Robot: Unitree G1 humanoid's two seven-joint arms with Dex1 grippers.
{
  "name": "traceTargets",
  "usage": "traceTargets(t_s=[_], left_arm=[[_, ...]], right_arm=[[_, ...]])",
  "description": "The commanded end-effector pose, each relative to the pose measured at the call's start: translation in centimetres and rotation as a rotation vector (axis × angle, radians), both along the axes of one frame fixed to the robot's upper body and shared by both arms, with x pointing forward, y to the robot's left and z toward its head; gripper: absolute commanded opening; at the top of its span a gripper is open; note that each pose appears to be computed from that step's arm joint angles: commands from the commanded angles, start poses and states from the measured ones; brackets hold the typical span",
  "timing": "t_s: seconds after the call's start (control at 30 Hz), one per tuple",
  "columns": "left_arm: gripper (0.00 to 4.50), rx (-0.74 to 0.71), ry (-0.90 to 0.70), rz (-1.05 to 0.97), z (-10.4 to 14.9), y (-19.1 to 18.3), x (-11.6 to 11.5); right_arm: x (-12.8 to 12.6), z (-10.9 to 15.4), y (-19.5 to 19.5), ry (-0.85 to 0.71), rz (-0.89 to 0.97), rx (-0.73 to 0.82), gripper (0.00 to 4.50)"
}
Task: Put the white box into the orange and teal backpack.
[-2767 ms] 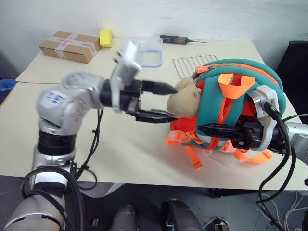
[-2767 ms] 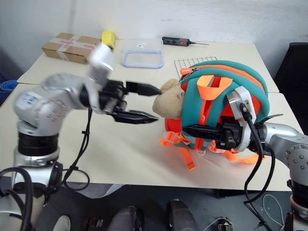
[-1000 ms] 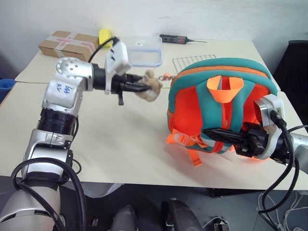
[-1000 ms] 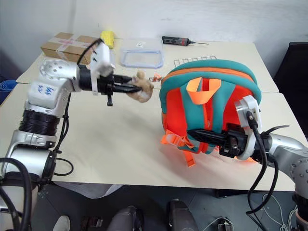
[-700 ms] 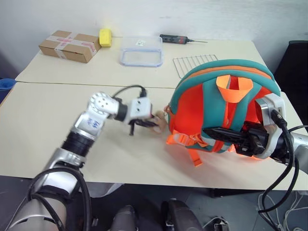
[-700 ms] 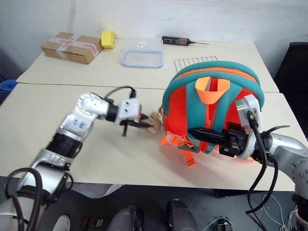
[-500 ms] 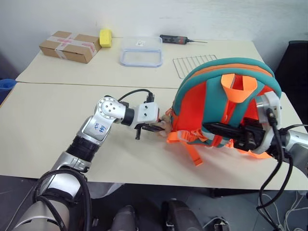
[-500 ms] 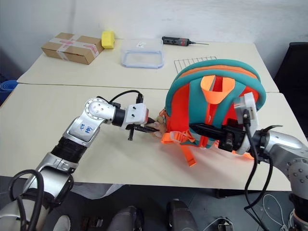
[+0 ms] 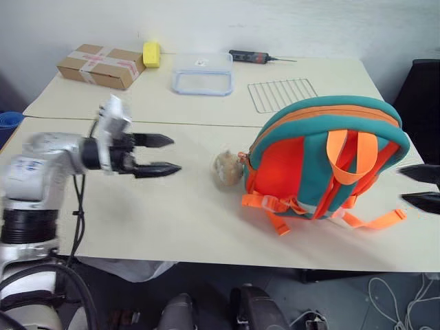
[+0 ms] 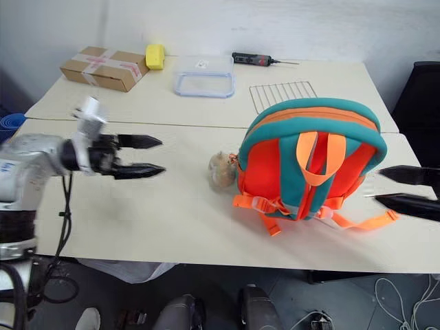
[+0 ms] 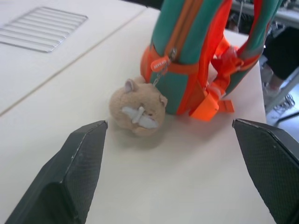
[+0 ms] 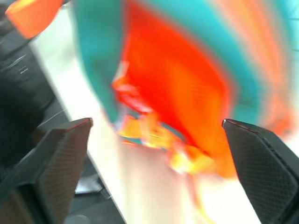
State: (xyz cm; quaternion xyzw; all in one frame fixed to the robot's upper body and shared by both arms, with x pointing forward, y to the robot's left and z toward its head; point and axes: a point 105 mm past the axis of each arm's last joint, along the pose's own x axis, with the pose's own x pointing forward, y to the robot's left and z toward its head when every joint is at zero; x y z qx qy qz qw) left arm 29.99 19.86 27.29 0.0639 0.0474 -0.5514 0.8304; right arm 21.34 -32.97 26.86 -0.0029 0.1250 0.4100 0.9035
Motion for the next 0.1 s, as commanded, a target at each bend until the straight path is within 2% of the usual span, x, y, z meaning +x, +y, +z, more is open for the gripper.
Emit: traceTargets(t_s=[0.03,0.1], left_arm=[[4.5,-0.057,-0.057,-0.003,2.58,0.44,-1.68],[4.5,-0.066,-0.079,0.036,2.15,0.27,-1.22]], right_arm=[[0.25,1.31,-1.31,-0.103,-0.052,0.021,4.47],[1.09,0.72,-1.19,-0.124,-0.073,0.04,4.47]])
